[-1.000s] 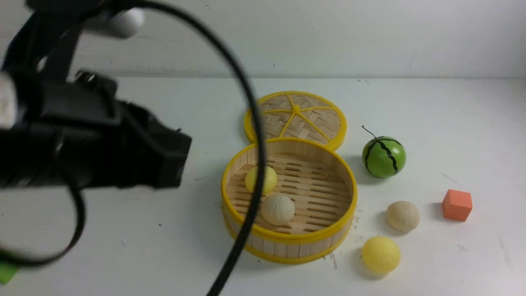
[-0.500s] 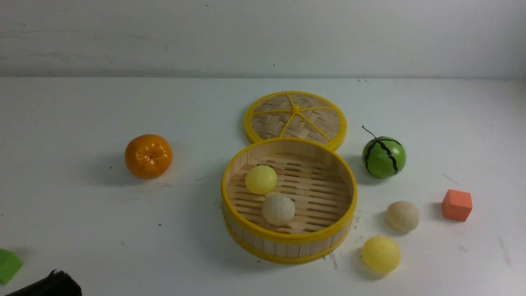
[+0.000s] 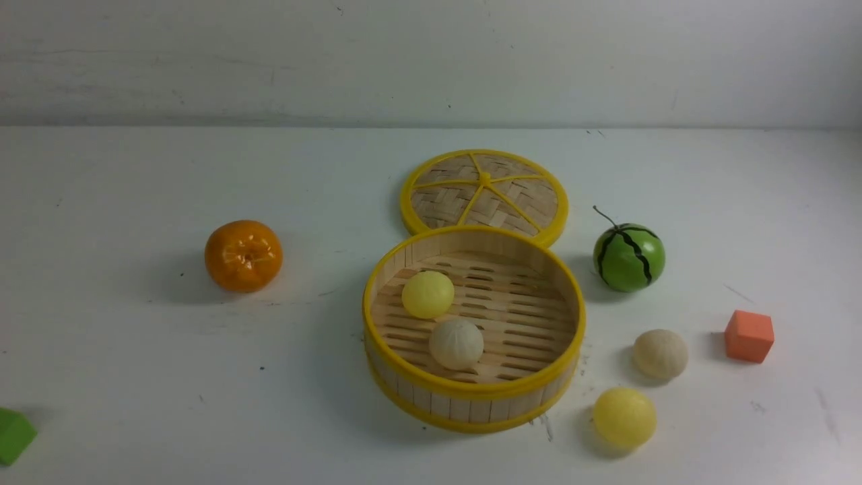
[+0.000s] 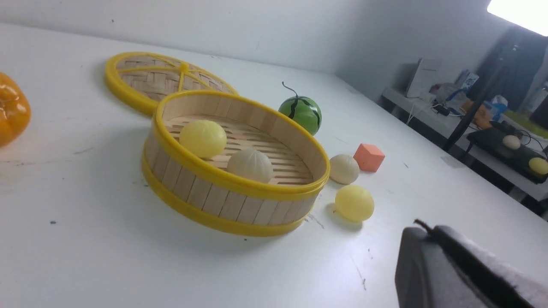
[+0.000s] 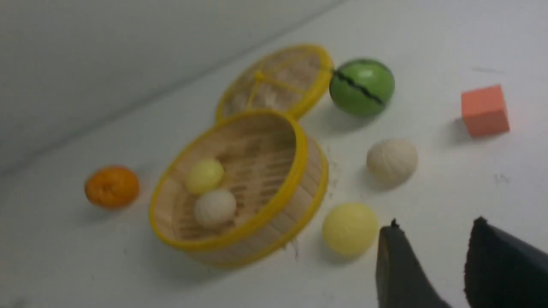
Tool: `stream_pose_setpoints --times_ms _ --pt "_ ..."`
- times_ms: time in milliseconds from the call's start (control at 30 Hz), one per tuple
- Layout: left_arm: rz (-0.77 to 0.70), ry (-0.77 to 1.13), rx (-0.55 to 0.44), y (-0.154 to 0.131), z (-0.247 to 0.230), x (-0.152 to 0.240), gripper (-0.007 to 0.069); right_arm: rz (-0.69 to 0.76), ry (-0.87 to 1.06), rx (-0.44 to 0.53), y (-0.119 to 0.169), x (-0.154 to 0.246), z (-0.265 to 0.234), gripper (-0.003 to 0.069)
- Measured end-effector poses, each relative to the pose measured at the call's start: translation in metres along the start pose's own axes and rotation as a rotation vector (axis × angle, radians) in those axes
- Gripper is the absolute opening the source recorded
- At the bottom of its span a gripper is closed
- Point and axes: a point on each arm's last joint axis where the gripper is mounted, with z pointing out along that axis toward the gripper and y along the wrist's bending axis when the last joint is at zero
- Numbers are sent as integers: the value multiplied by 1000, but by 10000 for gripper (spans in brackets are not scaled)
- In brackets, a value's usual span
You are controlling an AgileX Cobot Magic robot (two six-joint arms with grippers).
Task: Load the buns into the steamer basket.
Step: Use the right arm to grab a steamed stuffed bun
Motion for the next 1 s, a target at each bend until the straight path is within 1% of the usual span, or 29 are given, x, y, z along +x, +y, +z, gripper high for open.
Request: stream_pose_setpoints --times_ms 33,67,100,167,267,367,433,533,600,800,967,1000 --pt "0 11 -1 0 0 1 -14 -90 184 22 11 -17 8 241" --pt "0 15 -1 0 0 1 -14 -126 279 33 16 -25 15 241" --pt "0 15 -1 0 0 1 -14 -131 297 36 17 -26 17 241" --pt "0 15 -1 0 0 1 -14 -165 423 55 22 -40 33 241" --pt "0 15 -1 0 0 1 -14 -171 552 85 26 -61 71 241" --pt "0 16 -2 0 0 1 -13 -164 639 96 29 -68 106 241" --pt "0 16 -2 0 0 1 -13 -178 681 92 33 -66 123 241" --pt "0 16 -2 0 0 1 -13 -250 741 65 48 -50 153 241" --pt "0 16 -2 0 0 1 -13 -285 761 70 53 -42 165 241" --pt "0 16 -2 0 0 1 -11 -331 749 169 53 -41 214 241" --pt "0 16 -2 0 0 1 -6 -341 773 192 53 -39 247 241" --pt "0 16 -2 0 0 1 -6 -342 773 192 53 -38 247 241"
